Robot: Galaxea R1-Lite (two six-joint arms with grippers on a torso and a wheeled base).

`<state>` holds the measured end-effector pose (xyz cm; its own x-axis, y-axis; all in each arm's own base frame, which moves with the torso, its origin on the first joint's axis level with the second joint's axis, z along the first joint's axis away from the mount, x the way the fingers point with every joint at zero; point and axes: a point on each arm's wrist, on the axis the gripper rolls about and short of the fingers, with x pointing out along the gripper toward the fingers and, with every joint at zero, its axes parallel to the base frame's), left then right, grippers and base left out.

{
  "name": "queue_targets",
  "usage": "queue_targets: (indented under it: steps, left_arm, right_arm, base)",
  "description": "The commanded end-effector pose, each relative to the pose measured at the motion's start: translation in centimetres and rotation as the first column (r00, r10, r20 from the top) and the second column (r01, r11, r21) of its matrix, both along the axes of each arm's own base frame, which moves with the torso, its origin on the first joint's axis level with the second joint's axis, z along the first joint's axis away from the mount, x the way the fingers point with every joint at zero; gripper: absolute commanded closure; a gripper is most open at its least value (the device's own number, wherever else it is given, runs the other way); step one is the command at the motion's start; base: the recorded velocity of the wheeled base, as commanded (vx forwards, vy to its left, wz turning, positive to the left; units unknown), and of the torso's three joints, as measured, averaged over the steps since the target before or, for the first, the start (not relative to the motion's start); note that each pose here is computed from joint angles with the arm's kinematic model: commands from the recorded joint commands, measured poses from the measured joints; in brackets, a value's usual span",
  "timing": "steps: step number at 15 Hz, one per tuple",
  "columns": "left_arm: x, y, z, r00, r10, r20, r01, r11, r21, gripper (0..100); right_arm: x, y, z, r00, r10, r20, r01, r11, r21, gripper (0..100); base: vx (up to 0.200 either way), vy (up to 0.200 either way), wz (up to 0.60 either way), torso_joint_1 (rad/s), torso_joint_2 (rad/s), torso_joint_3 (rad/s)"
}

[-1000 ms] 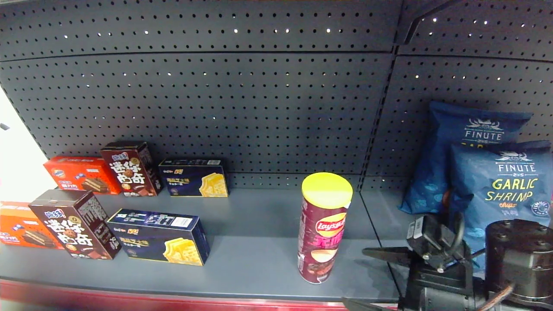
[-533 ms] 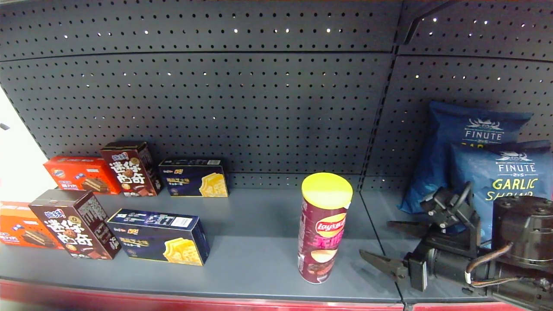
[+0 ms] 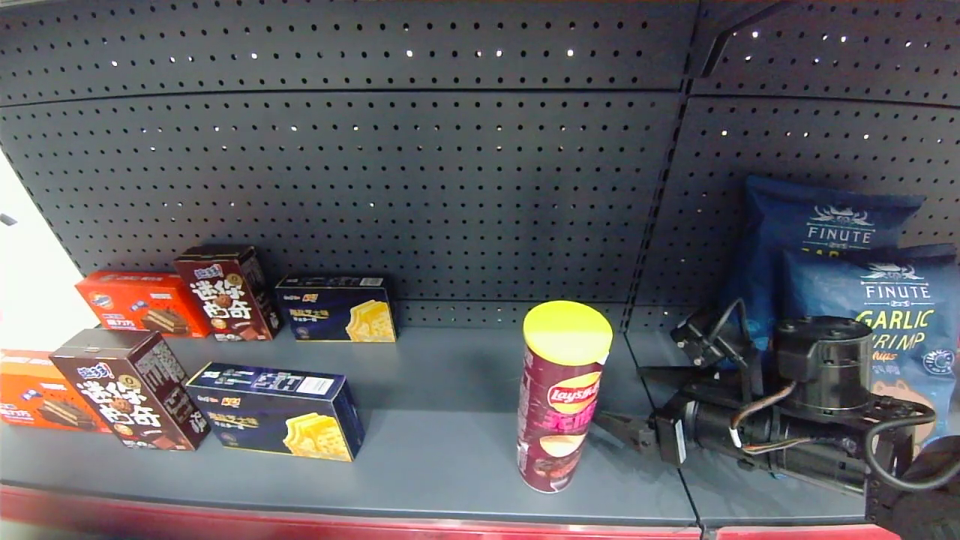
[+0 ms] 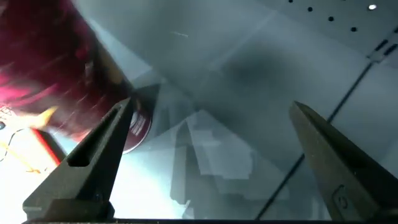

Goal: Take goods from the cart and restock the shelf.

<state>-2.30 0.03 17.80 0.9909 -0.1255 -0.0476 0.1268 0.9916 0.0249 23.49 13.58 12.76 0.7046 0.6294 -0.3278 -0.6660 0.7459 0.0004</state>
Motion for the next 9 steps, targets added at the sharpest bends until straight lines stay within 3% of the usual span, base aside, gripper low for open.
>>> queue_targets:
  steps: [1,9]
  left_arm:
    - [0.1,0.0,-0.2,1.000,0.000,-0.008,0.000,1.000,0.000,100]
    - [0.1,0.0,-0.4,1.000,0.000,-0.017,0.000,1.000,0.001,100]
  right_arm:
    - [0.5,0.4,-0.8,1.000,0.006,-0.023,-0.006,1.000,-0.013,0]
    - [-0.2,2.0,-1.3,0.997,0.068,-0.037,-0.069,0.997,-0.019,0]
  base:
    - [0.000,0.000,0.00,0.000,0.00,0.000]
    - [0.000,0.000,0.00,0.000,0.00,0.000]
